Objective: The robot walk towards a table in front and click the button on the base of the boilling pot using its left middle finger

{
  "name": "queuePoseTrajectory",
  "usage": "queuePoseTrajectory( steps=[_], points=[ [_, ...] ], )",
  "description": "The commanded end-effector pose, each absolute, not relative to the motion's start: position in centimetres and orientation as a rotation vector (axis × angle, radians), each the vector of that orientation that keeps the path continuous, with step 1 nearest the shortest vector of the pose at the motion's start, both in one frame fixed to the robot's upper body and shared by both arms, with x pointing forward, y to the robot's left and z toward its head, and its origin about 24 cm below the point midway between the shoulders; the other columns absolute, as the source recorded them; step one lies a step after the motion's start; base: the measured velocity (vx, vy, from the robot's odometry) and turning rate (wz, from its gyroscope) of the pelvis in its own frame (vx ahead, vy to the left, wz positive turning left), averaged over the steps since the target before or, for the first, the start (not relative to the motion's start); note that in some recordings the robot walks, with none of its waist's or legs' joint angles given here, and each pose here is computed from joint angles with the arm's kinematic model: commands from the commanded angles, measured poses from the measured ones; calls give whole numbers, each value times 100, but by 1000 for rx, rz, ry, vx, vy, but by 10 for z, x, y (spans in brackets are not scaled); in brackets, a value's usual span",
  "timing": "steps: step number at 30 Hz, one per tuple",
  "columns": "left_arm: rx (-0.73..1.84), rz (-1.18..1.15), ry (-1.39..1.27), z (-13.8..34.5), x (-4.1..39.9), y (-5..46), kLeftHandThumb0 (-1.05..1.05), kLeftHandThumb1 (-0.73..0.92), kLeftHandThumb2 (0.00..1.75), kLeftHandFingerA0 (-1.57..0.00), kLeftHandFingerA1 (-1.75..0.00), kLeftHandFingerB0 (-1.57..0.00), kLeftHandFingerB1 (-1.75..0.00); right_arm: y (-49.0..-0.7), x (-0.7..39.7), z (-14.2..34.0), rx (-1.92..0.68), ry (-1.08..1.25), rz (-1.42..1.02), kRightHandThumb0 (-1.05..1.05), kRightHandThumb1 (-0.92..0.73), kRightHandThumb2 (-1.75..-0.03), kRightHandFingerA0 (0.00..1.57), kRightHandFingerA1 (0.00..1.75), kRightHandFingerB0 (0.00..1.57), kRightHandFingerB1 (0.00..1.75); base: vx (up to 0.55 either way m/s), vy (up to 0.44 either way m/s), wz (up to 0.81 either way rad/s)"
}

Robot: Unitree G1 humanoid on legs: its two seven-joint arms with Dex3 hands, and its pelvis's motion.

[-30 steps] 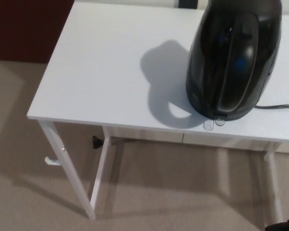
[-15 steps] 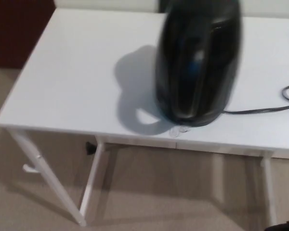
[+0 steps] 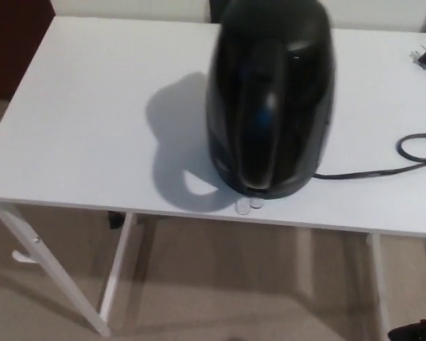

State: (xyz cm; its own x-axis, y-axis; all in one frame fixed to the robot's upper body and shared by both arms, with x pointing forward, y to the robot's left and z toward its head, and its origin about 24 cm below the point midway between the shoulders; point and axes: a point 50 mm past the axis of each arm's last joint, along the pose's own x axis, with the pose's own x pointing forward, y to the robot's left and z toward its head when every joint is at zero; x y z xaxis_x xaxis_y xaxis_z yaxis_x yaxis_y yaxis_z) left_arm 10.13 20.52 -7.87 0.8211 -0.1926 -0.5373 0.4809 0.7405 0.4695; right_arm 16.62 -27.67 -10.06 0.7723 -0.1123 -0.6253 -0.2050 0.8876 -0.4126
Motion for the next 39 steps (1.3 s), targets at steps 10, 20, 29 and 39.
queuePoseTrajectory(
  steps=[10,20,29,39],
  points=[
    [612,-320,555,-84,92,224,-26,61,58,-43,-37,-35,-34,-278,161,-103,-490,715,63,-25,-38,-51,94,56,81,54,28,24,5],
    [916,-466,350,-76,92,212,-27,57,57,-48,-38,-36,-34,-277,164,-101,-492,710,66,-24,-38,-51,94,56,82,55,0,0,0],
    [1305,-909,-339,-13,111,139,-47,63,60,-29,-31,-25,-30,-274,168,-102,-466,707,65,-22,-38,-51,95,56,83,55,0,0,0],
    [1482,-1041,-818,28,156,78,-68,61,59,-26,-29,-28,-30,-272,180,-95,-490,657,79,-28,-36,-51,93,56,85,56,0,0,0]
  ],
)
